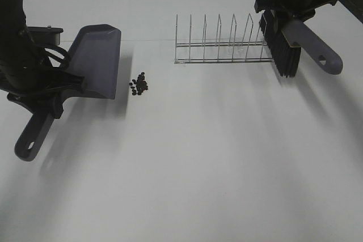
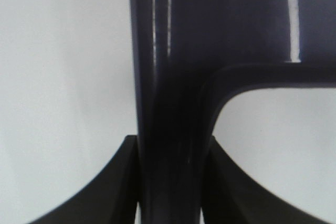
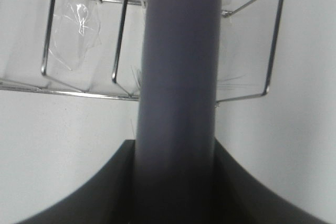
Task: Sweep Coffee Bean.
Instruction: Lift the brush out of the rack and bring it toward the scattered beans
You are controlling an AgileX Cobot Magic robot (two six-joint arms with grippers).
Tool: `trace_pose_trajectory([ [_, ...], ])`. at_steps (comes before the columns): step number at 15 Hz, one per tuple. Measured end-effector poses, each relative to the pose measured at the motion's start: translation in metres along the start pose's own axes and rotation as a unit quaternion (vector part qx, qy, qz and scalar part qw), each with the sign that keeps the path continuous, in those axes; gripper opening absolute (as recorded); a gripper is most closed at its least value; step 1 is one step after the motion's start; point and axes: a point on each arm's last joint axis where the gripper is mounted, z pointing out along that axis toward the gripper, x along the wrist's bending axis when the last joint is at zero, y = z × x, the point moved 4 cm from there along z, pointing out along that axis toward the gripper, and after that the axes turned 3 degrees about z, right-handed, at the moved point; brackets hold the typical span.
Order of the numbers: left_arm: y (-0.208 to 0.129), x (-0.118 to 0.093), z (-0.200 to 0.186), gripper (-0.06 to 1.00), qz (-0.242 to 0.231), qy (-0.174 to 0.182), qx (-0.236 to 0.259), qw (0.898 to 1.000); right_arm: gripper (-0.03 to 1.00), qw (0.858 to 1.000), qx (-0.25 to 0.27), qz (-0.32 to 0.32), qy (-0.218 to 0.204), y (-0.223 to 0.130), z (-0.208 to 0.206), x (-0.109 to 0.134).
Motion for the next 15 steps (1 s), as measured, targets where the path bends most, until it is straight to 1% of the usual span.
trace_pose_trajectory([
  [3,0.000,0.000,0.000,0.27,0.000,0.000,0.000,1.000,0.35,0.999,-0.033,0.015,0.008,0.010,-0.033,-0.002],
  [4,-0.001,0.000,0.000,0.27,0.000,0.001,0.003,1.000,0.35,0.999,-0.045,0.022,0.021,0.014,-0.048,0.000],
  [7,-0.005,0.001,0.000,0.27,0.000,0.003,0.017,1.000,0.35,0.993,-0.077,0.042,0.076,0.018,-0.095,0.009],
  [9,-0.005,0.001,0.000,0.27,0.000,0.003,0.020,1.000,0.35,0.991,-0.078,0.045,0.098,0.012,-0.117,0.014],
  [10,-0.007,0.001,0.000,0.27,0.000,0.005,0.027,1.000,0.35,0.992,-0.063,0.034,0.101,-0.001,-0.129,0.024],
  [11,-0.007,0.001,0.000,0.27,0.000,0.005,0.029,1.000,0.35,0.993,-0.057,0.026,0.101,-0.007,-0.133,0.030],
  [13,-0.008,0.005,0.003,0.27,0.011,0.020,0.032,0.999,0.35,0.995,-0.032,-0.025,0.086,-0.030,-0.138,0.064],
  [14,-0.008,0.007,0.007,0.27,0.015,0.028,0.040,0.999,0.35,0.997,-0.016,-0.051,0.062,-0.043,-0.132,0.082],
  [15,-0.011,0.010,0.016,0.27,0.015,0.040,0.056,0.998,0.35,0.997,0.005,-0.080,0.015,-0.061,-0.121,0.102],
])
